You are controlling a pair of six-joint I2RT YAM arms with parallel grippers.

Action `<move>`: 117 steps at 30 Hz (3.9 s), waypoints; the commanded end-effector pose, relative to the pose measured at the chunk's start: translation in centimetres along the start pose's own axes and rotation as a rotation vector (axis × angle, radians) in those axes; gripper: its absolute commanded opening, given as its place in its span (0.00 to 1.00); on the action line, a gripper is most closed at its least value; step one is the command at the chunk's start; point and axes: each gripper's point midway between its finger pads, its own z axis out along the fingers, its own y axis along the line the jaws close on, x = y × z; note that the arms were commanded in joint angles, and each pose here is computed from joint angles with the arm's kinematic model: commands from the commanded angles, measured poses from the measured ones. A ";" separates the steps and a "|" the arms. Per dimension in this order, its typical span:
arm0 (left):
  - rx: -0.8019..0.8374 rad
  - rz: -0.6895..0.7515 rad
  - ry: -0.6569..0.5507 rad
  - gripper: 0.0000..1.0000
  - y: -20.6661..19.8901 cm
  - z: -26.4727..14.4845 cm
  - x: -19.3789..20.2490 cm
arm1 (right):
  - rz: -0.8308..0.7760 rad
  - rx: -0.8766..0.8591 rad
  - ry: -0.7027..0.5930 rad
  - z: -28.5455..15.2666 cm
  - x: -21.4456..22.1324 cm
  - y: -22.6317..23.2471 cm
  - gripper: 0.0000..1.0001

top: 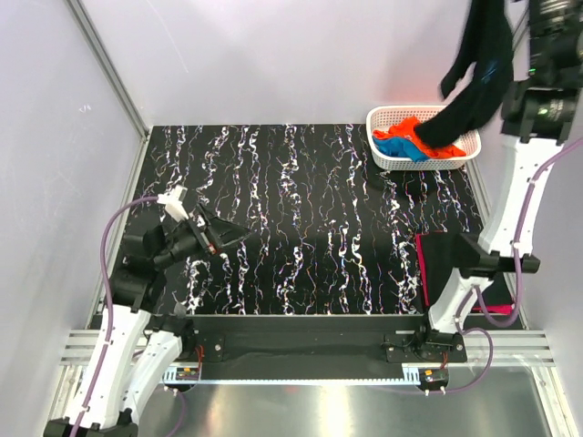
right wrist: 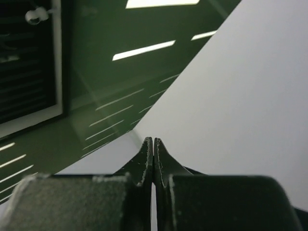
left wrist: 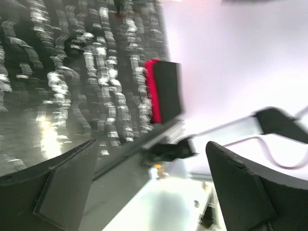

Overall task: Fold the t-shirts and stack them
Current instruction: Move the tshirt to the center of the board, then flatten the tshirt out

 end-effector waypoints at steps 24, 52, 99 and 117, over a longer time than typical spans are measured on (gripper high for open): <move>-0.113 0.203 -0.001 0.77 -2.3 -5.6 0.8 | 0.286 0.546 1.274 -45.0 34.8 -6.8 1.00; -0.635 0.311 0.433 0.00 13.9 7.8 4.2 | 0.294 0.632 1.894 -62.8 48.5 -2.3 0.76; -0.640 0.470 -0.494 0.00 -5.4 -15.3 -11.6 | -0.457 0.600 1.290 -39.0 28.4 -6.0 0.00; -1.087 0.379 0.032 0.21 11.5 -1.6 -12.9 | -0.324 0.903 1.779 -36.5 37.8 -23.4 0.58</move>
